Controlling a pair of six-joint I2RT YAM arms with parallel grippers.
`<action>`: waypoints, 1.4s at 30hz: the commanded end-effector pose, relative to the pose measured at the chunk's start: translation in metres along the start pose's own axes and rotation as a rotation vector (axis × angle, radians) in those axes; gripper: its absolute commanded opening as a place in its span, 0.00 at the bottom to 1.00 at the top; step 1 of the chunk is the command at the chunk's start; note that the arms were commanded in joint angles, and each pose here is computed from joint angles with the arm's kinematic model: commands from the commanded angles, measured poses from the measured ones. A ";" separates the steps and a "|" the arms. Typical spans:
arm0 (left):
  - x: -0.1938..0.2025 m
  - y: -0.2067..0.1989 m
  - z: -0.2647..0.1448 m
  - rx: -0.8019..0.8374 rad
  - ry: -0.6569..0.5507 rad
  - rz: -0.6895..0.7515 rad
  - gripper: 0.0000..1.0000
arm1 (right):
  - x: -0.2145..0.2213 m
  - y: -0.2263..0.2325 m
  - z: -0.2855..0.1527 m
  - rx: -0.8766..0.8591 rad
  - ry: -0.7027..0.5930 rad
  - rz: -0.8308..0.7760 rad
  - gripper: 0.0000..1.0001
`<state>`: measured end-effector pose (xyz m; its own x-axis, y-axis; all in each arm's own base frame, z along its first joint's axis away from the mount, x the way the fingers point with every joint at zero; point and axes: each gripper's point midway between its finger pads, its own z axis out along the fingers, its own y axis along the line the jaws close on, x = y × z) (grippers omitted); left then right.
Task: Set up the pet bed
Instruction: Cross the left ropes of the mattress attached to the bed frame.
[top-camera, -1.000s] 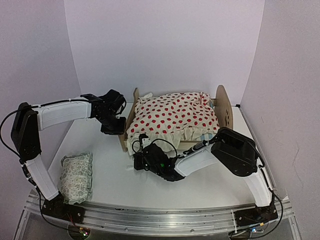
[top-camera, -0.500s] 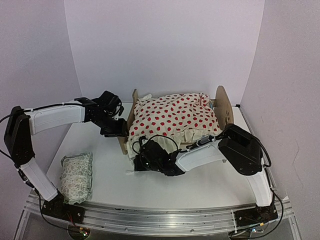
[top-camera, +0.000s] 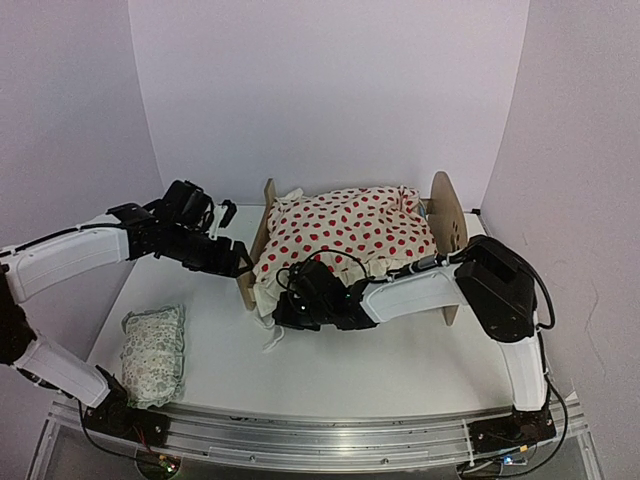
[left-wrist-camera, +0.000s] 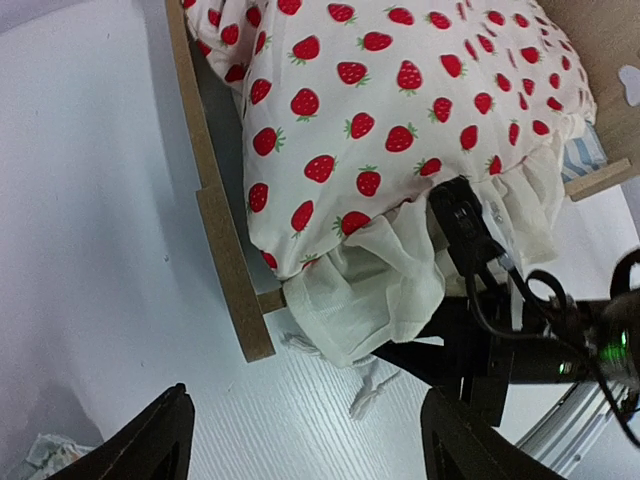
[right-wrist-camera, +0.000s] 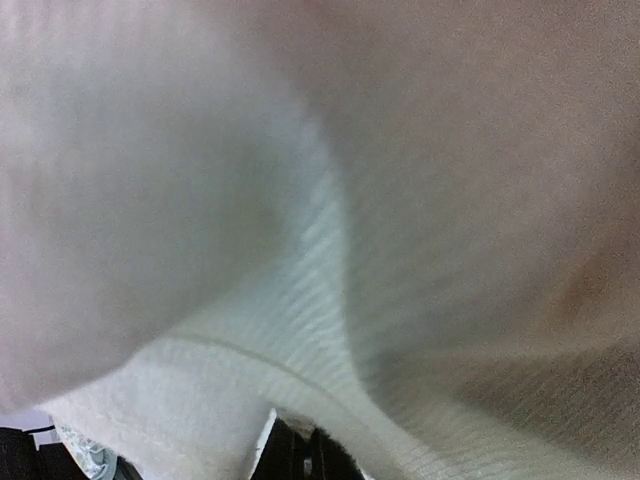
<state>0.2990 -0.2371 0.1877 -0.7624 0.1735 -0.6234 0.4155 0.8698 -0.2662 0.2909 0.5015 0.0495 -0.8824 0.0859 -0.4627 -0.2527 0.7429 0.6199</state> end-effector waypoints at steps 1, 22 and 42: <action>0.004 -0.010 -0.027 0.084 -0.148 0.190 0.77 | -0.018 0.027 -0.018 -0.067 0.030 0.075 0.00; 0.098 -0.052 0.039 0.330 -0.018 0.452 0.56 | 0.010 0.012 -0.014 -0.046 0.312 0.329 0.00; 0.096 -0.041 0.094 0.055 -0.046 0.640 0.51 | 0.012 0.007 -0.015 -0.057 0.412 0.484 0.00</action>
<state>0.2348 -0.3061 0.0647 -0.3679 0.6167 -0.6959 0.8536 0.5208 0.0102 0.2825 0.4961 0.0636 -0.9873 0.1385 0.0775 0.1489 0.6394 0.7543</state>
